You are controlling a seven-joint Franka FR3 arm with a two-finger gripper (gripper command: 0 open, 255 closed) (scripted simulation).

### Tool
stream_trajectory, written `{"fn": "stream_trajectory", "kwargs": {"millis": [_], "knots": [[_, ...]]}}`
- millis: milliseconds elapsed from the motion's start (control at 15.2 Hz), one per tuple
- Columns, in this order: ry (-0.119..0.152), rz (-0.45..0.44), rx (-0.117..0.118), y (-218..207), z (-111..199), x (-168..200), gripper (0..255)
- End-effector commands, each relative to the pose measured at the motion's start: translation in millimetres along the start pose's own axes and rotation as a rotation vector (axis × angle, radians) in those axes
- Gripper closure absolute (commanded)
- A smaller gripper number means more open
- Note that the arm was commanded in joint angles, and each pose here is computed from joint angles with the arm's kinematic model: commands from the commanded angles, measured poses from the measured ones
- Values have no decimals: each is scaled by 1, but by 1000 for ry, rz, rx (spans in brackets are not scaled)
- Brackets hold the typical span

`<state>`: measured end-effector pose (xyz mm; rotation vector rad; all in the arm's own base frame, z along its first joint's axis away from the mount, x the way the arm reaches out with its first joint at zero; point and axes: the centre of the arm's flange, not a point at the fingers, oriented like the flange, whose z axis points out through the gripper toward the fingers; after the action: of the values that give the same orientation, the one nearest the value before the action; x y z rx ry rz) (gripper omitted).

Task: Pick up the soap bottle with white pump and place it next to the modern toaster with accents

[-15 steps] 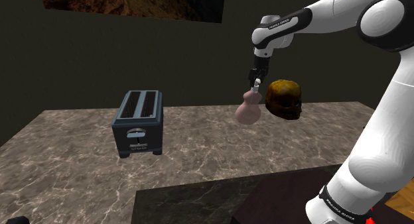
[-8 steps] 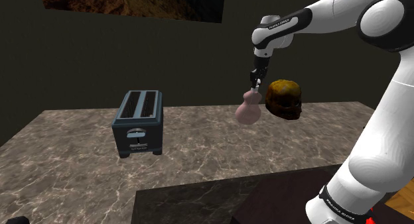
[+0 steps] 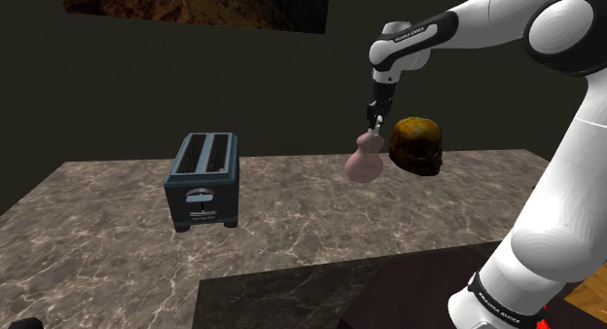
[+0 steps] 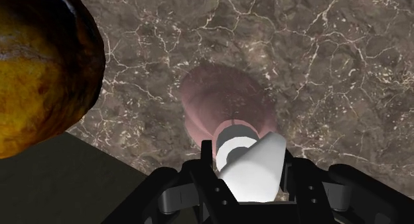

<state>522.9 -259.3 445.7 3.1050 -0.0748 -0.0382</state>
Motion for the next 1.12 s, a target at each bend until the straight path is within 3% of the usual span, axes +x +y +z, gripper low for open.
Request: {"fn": "stream_trajectory", "kwargs": {"millis": [0,1056], "knots": [[1,0,0,0,-8,0,255],[1,0,0,4,-93,-2,255]]}}
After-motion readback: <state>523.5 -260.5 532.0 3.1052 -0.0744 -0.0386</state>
